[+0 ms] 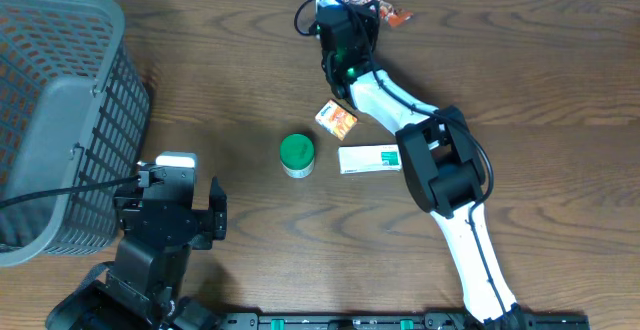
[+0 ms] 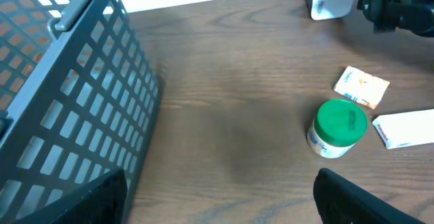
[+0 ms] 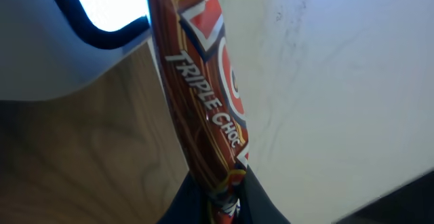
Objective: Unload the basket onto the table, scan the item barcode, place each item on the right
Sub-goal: 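Hold the chocolate bar in front of the white scanner, then carry the chocolate bar right and drop it at the table edge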
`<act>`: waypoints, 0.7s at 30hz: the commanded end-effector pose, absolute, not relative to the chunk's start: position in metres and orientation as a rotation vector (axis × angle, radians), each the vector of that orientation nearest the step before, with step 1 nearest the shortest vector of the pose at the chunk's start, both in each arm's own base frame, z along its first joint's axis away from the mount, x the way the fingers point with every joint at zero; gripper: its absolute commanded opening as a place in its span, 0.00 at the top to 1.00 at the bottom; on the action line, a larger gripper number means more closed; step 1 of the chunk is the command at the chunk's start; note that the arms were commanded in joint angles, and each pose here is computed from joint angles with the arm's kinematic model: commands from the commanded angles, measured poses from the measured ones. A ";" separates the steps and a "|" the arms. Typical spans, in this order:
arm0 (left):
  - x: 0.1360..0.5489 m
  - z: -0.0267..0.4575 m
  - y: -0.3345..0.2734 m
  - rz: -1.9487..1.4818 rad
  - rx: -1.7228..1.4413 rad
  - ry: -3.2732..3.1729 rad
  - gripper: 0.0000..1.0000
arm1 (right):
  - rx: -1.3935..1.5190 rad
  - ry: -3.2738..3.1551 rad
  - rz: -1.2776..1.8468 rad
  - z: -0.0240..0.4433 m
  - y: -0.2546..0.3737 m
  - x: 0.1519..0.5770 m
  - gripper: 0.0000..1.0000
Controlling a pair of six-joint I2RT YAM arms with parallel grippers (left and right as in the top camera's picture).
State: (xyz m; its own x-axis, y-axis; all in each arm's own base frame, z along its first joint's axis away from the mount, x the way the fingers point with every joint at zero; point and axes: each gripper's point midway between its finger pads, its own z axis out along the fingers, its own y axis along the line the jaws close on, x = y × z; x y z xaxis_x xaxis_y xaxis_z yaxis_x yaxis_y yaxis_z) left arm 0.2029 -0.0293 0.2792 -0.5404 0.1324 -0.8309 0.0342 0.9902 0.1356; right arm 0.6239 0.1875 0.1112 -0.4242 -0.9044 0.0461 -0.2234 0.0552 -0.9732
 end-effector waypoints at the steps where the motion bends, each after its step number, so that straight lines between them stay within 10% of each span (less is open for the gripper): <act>1: 0.202 0.278 -0.028 0.131 0.108 2.139 0.12 | -1.009 1.745 -1.404 0.124 0.193 0.618 0.99; 11: 0.202 0.278 -0.028 0.131 0.108 2.139 0.11 | -0.990 2.004 -1.686 0.182 0.095 0.570 0.99; 21: 0.202 0.278 -0.028 0.131 0.108 2.139 0.12 | -0.543 2.688 -1.258 0.141 -0.052 0.482 0.99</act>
